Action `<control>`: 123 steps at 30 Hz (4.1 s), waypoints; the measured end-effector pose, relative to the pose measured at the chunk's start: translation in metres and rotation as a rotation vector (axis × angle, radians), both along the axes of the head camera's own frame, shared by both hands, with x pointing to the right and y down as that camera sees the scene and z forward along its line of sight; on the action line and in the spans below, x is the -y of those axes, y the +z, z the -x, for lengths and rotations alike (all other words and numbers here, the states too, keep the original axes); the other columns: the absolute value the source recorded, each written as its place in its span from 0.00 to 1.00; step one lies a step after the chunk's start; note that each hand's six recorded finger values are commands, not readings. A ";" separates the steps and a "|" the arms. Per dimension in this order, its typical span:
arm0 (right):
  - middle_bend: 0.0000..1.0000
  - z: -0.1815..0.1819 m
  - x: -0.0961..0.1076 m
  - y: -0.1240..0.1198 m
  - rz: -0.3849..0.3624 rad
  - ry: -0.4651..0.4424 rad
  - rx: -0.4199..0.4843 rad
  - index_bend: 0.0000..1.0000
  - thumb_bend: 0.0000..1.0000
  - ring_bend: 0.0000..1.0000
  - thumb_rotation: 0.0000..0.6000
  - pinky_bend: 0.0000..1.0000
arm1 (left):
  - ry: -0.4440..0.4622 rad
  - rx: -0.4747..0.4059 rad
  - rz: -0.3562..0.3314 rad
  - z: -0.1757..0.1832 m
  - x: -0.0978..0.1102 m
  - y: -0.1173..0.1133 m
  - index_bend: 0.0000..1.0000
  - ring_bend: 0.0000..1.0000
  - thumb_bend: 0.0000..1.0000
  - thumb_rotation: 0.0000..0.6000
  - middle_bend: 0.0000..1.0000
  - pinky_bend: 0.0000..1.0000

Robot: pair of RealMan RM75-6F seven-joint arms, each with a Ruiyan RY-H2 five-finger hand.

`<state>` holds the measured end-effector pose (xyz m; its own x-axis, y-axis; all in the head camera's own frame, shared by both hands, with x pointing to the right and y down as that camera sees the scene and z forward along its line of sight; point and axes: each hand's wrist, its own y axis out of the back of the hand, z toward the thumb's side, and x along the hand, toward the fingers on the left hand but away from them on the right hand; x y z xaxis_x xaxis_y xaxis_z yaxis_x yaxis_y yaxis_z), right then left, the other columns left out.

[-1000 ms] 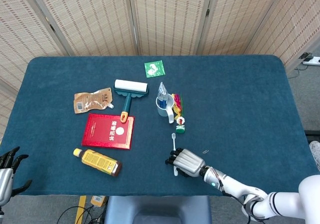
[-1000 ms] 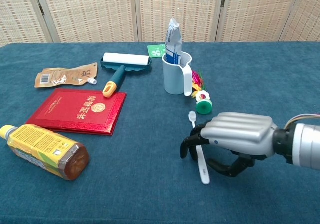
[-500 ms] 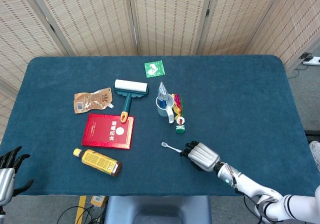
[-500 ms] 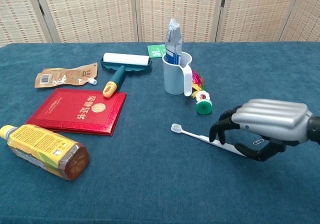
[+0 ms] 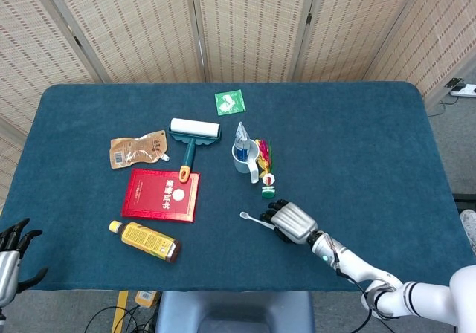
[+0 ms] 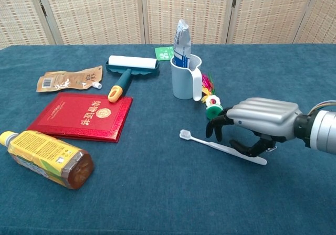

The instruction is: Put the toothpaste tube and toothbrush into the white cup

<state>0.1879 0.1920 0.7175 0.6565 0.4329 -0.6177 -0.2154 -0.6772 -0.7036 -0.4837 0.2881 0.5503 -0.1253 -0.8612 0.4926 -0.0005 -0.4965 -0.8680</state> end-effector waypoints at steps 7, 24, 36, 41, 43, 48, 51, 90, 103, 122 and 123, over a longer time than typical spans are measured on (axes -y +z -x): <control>0.36 0.013 -0.015 -0.005 0.015 -0.044 0.043 0.26 0.55 0.19 1.00 0.25 | -0.005 0.001 0.001 0.002 -0.002 0.000 0.28 0.13 0.24 1.00 0.11 0.17; 0.36 0.019 -0.014 -0.014 -0.086 -0.026 0.077 0.41 0.24 0.19 1.00 0.25 | -0.001 -0.006 0.000 0.001 -0.002 0.000 0.28 0.13 0.24 1.00 0.11 0.17; 0.36 0.030 -0.024 -0.001 -0.141 -0.080 0.062 0.45 0.24 0.19 1.00 0.25 | -0.007 -0.001 0.001 0.004 -0.004 -0.001 0.28 0.13 0.24 1.00 0.11 0.17; 0.36 0.030 -0.027 0.001 -0.156 -0.108 0.049 0.46 0.24 0.19 1.00 0.25 | -0.007 -0.002 0.003 0.004 -0.004 0.000 0.28 0.13 0.24 1.00 0.11 0.17; 0.36 0.030 -0.028 0.002 -0.162 -0.117 0.045 0.46 0.25 0.19 1.00 0.25 | -0.006 -0.004 0.002 0.004 -0.004 0.000 0.28 0.13 0.24 1.00 0.11 0.17; 0.36 0.029 -0.029 0.005 -0.184 -0.138 0.031 0.47 0.26 0.19 1.00 0.25 | -0.008 -0.005 0.001 0.005 -0.004 0.000 0.28 0.13 0.24 1.00 0.11 0.17; 0.36 0.030 -0.031 0.006 -0.190 -0.145 0.029 0.47 0.27 0.19 1.00 0.25 | -0.012 -0.003 0.001 0.006 -0.005 0.000 0.28 0.13 0.24 1.00 0.11 0.17; 0.45 0.028 0.035 -0.055 -0.136 0.253 0.347 0.66 0.32 0.21 1.00 0.25 | 0.003 -0.007 -0.004 0.002 -0.003 -0.001 0.28 0.13 0.24 1.00 0.11 0.17; 0.45 0.036 0.103 -0.067 0.033 0.634 0.598 0.66 0.31 0.21 1.00 0.25 | 0.010 -0.008 -0.004 -0.003 -0.002 -0.003 0.28 0.13 0.24 1.00 0.11 0.17; 0.37 0.055 0.153 -0.036 0.113 0.890 0.705 0.66 0.30 0.21 1.00 0.25 | -0.010 0.000 0.009 0.004 -0.006 -0.001 0.28 0.13 0.24 1.00 0.11 0.17; 0.37 0.055 0.154 -0.035 0.116 0.897 0.709 0.66 0.30 0.21 1.00 0.25 | -0.010 -0.001 0.009 0.004 -0.006 0.000 0.28 0.13 0.24 1.00 0.11 0.17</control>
<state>0.1333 0.0383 0.6830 0.3564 0.8853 -0.2986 0.7970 -0.4549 -0.3974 -0.4881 0.2937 0.5499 -0.1332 -0.8556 0.5003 -0.0061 -0.5040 -0.8637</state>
